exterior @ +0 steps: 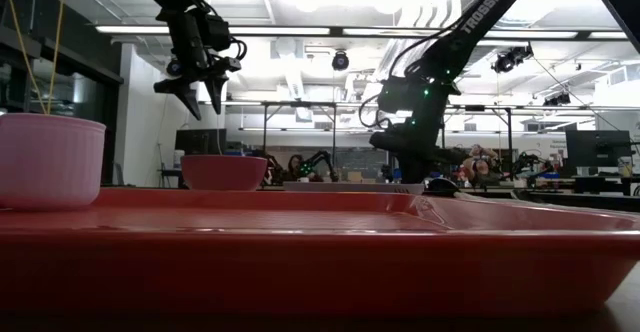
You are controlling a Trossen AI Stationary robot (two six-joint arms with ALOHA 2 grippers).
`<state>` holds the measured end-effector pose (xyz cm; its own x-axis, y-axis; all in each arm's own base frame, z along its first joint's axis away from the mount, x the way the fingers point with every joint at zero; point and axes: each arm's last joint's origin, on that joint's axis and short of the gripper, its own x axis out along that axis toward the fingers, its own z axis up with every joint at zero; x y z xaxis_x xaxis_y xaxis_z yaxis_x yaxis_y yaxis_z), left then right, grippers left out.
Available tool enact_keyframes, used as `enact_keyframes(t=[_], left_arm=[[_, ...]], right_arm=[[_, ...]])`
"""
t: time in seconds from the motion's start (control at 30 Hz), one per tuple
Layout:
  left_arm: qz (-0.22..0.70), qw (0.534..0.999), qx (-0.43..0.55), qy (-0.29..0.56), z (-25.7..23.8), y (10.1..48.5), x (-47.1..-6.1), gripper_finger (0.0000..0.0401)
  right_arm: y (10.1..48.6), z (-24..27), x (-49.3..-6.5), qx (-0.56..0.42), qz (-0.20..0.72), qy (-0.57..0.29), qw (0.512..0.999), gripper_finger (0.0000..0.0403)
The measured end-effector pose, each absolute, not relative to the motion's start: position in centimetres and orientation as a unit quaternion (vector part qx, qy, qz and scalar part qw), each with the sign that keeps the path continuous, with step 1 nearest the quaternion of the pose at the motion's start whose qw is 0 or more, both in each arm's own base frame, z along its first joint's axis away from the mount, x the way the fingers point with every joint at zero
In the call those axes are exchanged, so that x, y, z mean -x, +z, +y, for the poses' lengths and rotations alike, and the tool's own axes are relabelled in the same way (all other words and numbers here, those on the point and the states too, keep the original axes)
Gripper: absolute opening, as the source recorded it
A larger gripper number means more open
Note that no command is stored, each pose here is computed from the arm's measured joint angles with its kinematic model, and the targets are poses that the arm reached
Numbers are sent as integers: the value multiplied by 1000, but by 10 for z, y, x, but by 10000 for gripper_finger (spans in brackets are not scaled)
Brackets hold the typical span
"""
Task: Set up tray
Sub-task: Put the white plate to the bottom of the purple mug on the red tray
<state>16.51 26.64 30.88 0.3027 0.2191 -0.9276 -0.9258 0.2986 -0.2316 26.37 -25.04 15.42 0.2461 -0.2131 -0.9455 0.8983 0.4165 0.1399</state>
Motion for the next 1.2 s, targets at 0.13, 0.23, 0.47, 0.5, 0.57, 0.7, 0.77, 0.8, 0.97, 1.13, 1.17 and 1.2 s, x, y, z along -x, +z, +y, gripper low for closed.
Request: enact_keyframes(t=[0.13,0.23,0.47,0.5,0.57,0.7,0.77,0.8,0.97,1.13,1.17,1.2], left_arm=[[419,688,422,416,266,309,-165,254],[419,688,422,416,266,309,-165,254],[420,688,422,416,266,309,-165,254],[420,688,422,416,266,309,-165,254],[421,687,422,416,266,309,-165,254],[422,688,421,415,266,309,-165,254],[424,690,417,412,266,309,-165,254],[425,691,415,411,266,309,-165,254],[428,694,410,408,266,309,-165,254],[440,709,380,399,267,309,-166,254],[442,711,374,399,267,309,-166,254],[444,712,371,399,267,309,-166,254]], right_arm=[[154,-254,-260,-380,462,-396,697,1],[157,-257,-259,-385,459,-397,695,0],[182,-268,-265,-367,455,-400,706,1],[187,-270,-266,-363,455,-400,708,1],[196,-272,-269,-356,453,-399,713,1],[216,-278,-272,-347,449,-397,722,1],[223,-280,-272,-346,448,-398,722,1],[226,-281,-272,-346,448,-399,722,1],[235,-283,-271,-350,448,-395,722,1],[237,-283,-272,-363,444,-376,728,1],[237,-283,-272,-367,443,-371,729,0],[237,-283,-271,-371,442,-367,730,0]])
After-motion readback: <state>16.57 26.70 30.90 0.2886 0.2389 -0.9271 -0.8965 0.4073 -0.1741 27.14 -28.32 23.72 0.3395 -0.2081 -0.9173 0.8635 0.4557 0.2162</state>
